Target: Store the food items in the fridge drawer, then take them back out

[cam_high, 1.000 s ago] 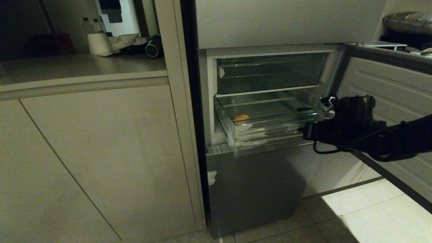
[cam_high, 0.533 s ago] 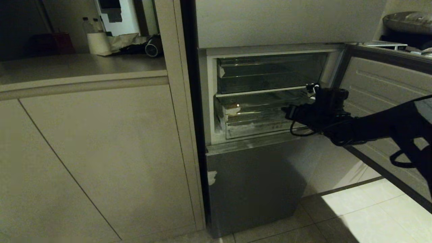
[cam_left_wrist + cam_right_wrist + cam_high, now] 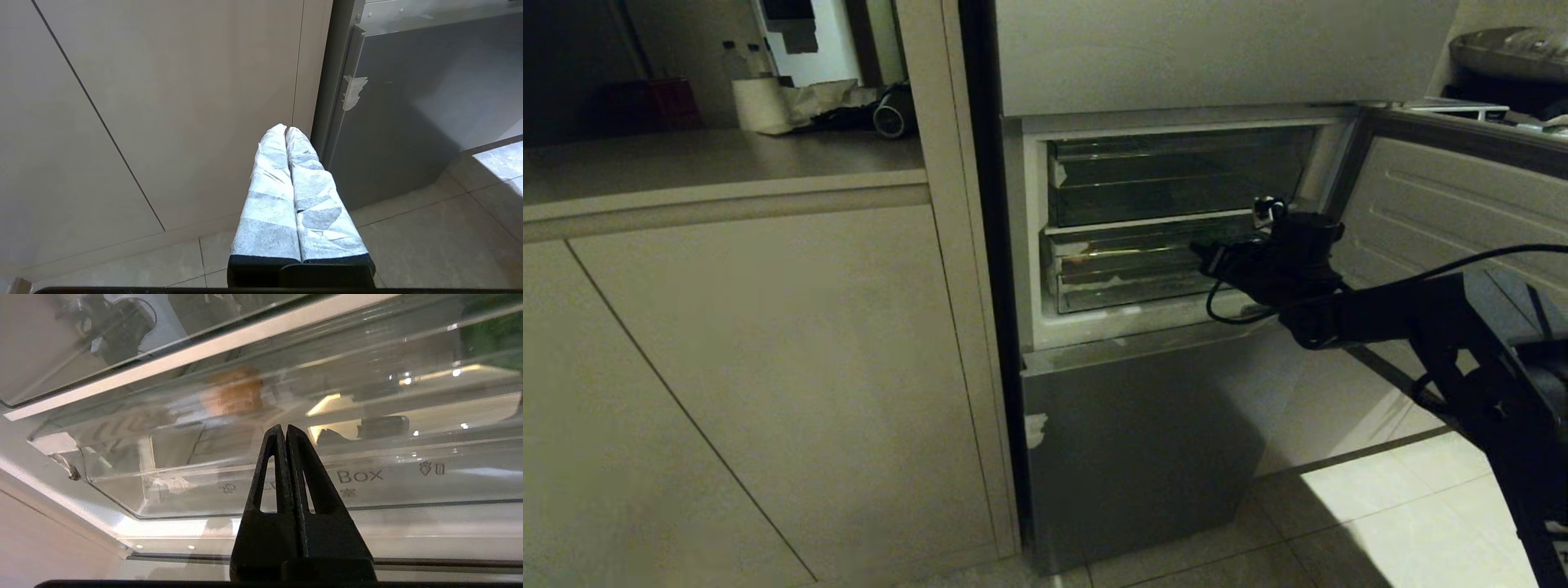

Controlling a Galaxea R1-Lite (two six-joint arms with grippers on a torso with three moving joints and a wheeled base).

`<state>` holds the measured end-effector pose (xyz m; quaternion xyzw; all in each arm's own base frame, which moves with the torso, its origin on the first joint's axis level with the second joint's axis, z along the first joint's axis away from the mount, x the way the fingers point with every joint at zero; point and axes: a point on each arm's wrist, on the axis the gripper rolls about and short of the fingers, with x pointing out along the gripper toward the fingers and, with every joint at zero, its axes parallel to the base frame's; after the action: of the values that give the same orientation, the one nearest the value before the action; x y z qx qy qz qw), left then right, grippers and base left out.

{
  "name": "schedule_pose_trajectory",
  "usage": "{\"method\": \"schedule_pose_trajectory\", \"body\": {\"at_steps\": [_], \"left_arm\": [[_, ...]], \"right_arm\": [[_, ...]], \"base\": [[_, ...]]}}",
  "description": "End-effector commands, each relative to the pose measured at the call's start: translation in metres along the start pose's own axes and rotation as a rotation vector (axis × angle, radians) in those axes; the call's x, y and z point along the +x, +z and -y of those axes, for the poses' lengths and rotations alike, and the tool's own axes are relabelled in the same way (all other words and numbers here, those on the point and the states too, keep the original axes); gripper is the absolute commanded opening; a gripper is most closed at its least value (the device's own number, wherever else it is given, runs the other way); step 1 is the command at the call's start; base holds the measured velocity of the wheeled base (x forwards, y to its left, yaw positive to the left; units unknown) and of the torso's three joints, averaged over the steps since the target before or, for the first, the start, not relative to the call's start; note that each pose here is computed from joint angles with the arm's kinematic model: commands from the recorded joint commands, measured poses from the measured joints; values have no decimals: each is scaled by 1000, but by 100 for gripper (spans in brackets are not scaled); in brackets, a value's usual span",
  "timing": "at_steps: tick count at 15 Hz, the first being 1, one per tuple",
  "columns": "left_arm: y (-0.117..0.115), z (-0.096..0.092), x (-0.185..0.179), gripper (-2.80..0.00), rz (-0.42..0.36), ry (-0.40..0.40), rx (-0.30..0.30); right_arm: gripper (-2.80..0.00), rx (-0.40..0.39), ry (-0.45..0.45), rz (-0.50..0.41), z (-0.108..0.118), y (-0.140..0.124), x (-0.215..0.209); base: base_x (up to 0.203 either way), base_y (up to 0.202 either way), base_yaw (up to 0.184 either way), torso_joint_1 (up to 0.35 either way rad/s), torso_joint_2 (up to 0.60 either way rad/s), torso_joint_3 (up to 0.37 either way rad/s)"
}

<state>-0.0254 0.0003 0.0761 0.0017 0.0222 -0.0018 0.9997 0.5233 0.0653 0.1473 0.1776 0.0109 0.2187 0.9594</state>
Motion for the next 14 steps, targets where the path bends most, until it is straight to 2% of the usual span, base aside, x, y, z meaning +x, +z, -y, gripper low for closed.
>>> {"method": "schedule_pose_trajectory", "body": {"at_steps": [1,5,9,12,14], "left_arm": [[0,0,0,-280,-2,1,0],[0,0,0,-280,-2,1,0],[0,0,0,-280,-2,1,0],[0,0,0,-280,-2,1,0],[0,0,0,-280,-2,1,0]], "right_arm": [[-280,3,4,1,-3,0,-1],[-280,24,-18,-49,-32,31,-51],[-280,28,-44,-56,-74,71,-152],[-280,-23,-32,64,-116,103,-252],[-280,-82,-24,162,-144,114,-319]], "base": [[0,0,0,0,0,0],[0,0,0,0,0,0],[0,0,0,0,0,0],[0,0,0,0,0,0],[0,0,0,0,0,0]]}}
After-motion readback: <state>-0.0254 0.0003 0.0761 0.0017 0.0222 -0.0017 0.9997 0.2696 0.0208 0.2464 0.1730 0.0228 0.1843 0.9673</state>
